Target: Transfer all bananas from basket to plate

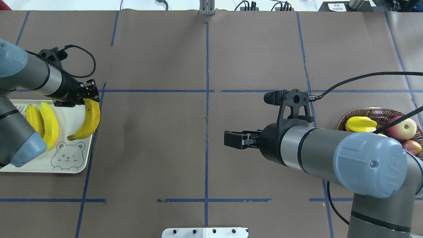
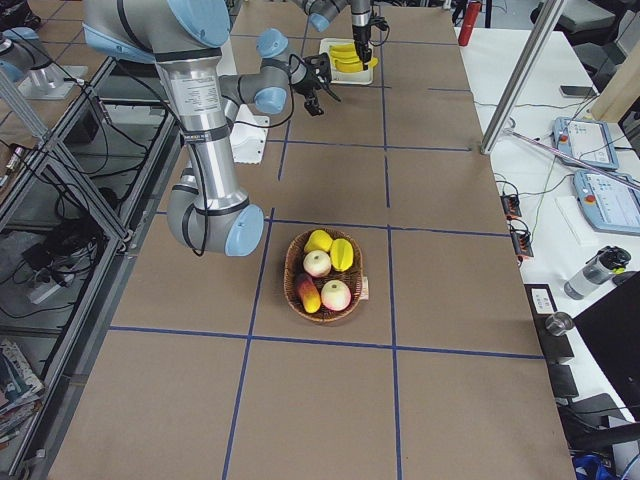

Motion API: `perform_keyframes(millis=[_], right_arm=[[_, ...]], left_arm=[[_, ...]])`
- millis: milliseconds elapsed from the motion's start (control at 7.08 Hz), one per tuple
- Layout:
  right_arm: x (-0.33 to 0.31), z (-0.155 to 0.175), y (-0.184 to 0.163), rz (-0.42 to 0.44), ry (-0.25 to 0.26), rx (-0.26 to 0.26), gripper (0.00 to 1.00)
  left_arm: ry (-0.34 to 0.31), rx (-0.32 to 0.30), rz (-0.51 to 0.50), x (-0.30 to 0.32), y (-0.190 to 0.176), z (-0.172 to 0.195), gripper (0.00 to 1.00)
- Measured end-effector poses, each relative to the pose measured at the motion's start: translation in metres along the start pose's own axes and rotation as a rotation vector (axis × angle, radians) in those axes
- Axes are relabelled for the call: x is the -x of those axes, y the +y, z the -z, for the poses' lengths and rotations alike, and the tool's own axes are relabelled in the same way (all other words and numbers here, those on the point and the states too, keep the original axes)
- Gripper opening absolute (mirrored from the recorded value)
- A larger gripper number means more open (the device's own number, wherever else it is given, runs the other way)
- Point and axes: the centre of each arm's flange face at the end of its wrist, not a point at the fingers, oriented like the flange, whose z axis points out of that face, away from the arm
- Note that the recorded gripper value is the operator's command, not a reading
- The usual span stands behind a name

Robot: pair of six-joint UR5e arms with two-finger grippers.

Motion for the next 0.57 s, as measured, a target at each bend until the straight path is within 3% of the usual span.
perform_keyframes(millis=[283,424,565], right_arm=[[-0.002,-0.003,-0.001,0.000,0.009,-0.002,1.00],[-0.003,-0.004,-0.001,-0.001,0.011,-0.002,1.00],[-0.003,-0.004,-0.002,-0.001,0.012,-0.004,1.00]], left_arm=[[-0.077,0.011,0.030,0.046,-0.001,-0.019,0.00],[-0.101,0.004,0.036,0.056,-0.003,-0.028,0.31],[-0.118,-0.010,0.038,0.061,-0.006,-0.034,0.99]])
